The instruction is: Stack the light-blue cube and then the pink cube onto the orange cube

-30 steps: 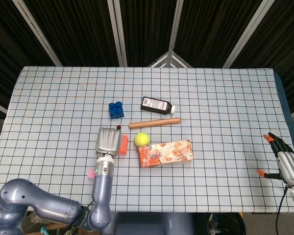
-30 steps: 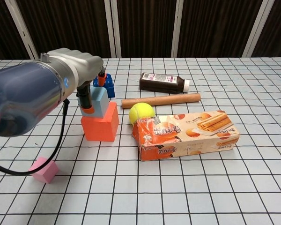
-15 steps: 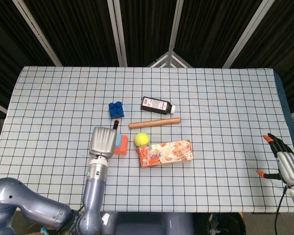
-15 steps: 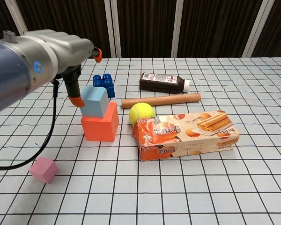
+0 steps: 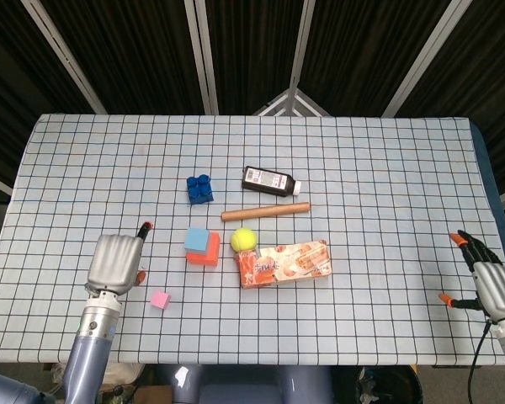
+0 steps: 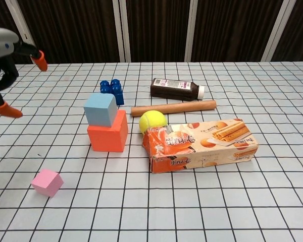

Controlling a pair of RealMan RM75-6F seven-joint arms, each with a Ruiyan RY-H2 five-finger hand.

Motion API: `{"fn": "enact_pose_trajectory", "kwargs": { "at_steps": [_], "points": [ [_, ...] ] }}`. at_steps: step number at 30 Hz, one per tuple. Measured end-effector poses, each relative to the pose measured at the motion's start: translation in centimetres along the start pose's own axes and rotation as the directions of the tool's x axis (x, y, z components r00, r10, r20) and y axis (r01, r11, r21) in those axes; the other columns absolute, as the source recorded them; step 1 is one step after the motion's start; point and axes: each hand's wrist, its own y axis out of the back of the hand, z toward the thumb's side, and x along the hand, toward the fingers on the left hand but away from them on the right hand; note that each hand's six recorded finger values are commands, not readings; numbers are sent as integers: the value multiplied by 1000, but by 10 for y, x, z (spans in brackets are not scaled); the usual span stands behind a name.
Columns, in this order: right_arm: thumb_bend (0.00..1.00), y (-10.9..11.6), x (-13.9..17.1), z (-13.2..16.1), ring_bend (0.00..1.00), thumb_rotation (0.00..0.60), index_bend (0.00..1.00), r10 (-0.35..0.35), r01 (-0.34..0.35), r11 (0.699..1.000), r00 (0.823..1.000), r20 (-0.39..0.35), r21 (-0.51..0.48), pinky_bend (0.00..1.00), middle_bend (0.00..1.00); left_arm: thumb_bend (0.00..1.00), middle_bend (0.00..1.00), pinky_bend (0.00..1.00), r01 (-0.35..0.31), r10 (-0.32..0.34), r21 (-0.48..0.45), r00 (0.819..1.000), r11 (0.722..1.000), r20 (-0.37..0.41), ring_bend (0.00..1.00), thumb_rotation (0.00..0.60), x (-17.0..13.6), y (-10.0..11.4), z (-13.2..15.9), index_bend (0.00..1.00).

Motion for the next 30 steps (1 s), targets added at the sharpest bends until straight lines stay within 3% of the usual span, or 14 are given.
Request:
{"fn": "enact_pose_trajectory", "kwargs": {
  "at_steps": [9,30],
  "points": [
    [128,-3,-2,0,60,600,0,12,-12,1000,1000,7,7,156,15,210,791,863,108,-107,-9,990,994,93,783,600,1,-44,-6,300],
    [129,-6,-4,1,60,600,0,33,-34,999,999,21,11,156,15,213,793,863,256,-266,76,942,964,202,784,600,-8,-93,14,313]
  ]
}}
